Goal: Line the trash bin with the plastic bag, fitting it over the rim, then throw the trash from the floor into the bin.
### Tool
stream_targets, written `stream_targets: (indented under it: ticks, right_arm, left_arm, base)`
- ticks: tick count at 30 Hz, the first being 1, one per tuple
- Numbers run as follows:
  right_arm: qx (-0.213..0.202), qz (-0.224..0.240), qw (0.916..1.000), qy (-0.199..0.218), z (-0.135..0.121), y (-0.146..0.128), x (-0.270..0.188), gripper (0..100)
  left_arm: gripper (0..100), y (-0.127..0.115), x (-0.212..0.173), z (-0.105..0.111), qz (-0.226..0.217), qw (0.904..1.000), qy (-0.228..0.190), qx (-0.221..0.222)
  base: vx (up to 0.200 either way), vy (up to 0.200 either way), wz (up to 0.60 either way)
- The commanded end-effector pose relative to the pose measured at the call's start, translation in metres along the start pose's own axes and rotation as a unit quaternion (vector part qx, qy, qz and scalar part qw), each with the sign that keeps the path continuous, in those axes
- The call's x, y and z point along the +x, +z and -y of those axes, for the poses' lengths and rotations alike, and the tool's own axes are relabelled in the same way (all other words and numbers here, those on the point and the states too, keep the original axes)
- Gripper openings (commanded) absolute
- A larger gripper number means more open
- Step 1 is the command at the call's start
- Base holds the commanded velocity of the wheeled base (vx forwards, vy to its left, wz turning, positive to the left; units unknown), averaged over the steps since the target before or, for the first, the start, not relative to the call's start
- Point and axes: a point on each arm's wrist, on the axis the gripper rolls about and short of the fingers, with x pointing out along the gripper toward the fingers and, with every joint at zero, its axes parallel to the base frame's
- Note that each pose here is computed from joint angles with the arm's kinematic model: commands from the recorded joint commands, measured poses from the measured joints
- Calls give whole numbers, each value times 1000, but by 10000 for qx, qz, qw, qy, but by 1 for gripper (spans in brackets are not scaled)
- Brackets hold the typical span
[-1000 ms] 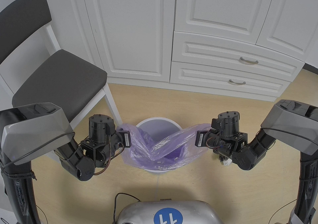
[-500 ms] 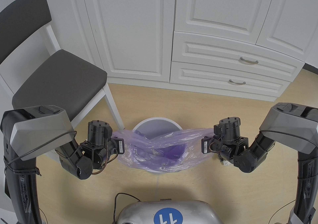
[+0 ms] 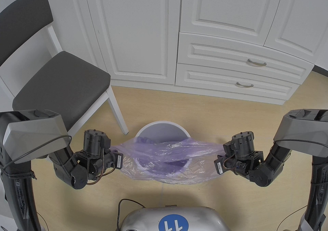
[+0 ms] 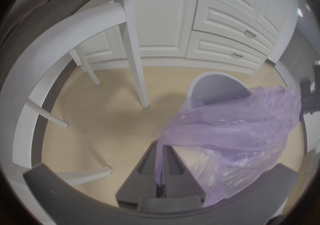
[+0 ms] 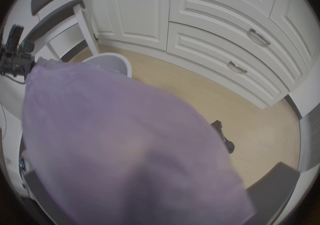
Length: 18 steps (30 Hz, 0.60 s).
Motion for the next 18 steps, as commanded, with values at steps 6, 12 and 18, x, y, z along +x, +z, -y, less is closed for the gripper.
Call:
stream_targets:
  ticks: [6, 12, 18]
  right_arm:
    - [-487, -132, 9987, 43, 10, -7, -24, 0]
    - [-681, -171, 9975, 122, 11, -10, -32, 0]
    - [-747, -316, 9965, 177, 4, -20, -17, 0]
  left_arm:
    - [0, 0, -36, -15, -210, 9984, -360, 381]
    - [0, -8, -38, -16, -391, 9963, -432, 625]
    - [0, -24, -21, -6, -626, 9942, -529, 696]
  base:
    - [0, 0, 0]
    - [0, 0, 0]
    - [0, 0, 0]
